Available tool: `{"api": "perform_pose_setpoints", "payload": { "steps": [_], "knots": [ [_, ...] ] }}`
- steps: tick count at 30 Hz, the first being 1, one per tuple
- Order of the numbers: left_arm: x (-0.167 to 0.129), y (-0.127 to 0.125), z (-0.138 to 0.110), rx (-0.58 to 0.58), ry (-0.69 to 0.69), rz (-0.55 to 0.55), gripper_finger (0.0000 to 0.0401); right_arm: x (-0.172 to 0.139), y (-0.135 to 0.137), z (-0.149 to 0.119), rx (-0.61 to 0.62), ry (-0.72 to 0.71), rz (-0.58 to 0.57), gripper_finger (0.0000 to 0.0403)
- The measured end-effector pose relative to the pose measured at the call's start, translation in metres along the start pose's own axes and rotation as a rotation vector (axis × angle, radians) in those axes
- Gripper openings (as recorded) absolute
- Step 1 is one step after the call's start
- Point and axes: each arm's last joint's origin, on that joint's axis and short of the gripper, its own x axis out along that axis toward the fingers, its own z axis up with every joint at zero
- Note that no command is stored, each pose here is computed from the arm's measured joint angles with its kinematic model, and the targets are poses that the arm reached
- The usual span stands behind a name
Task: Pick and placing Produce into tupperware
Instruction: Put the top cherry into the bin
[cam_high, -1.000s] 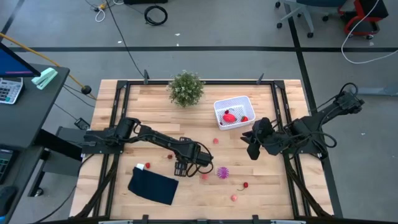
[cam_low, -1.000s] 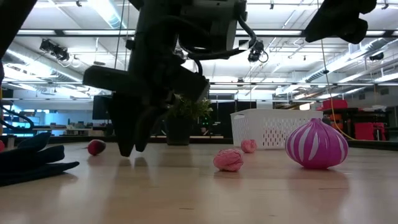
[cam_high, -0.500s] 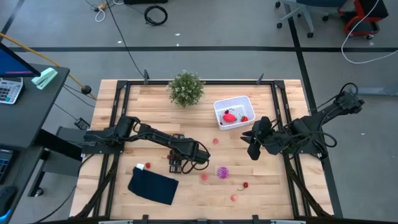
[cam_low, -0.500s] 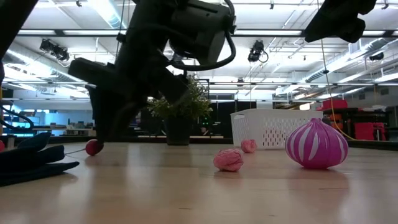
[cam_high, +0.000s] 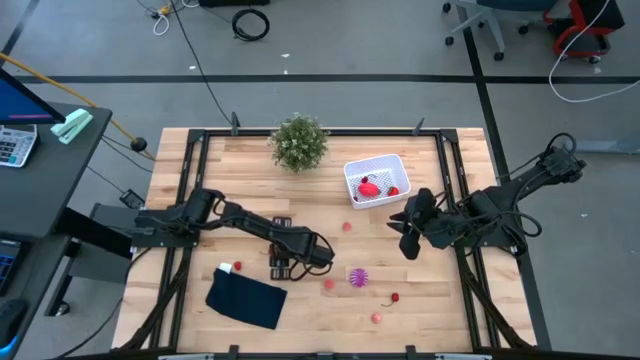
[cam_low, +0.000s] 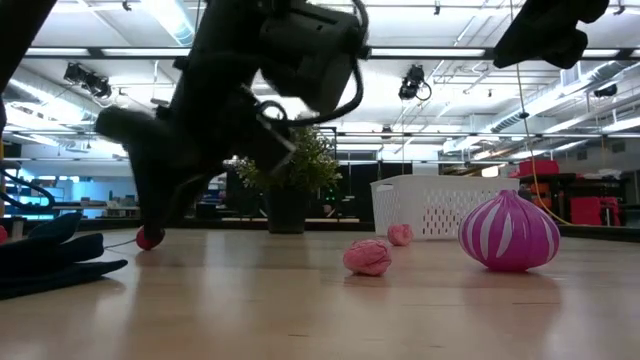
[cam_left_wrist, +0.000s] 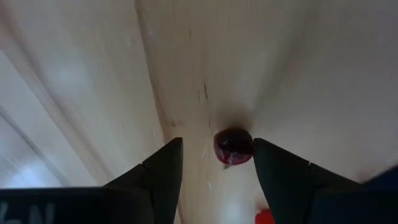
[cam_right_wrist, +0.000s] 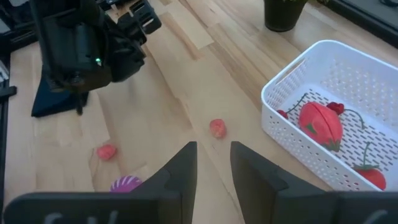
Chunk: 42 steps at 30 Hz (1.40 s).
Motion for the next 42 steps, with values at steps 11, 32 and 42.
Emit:
{"api": "perform_pose_setpoints", "payload": {
  "steps": [11,32,42],
  "knots": [
    [0.022,-0.005,-0.007,-0.053,0.029,0.016,0.0202,0.000,0.001,-0.001,-0.096,0.040,0.040,0.0104],
    [0.022,-0.006,-0.004,-0.177,0.004,0.001,0.0068,0.000,0.001,-0.002,-0.159,0.050,0.051,0.0104],
    [0.014,-0.006,0.003,-0.209,-0.053,0.040,0.0042,0.000,0.001,-0.001,-0.175,0.048,0.053,0.0104]
  ]
}}
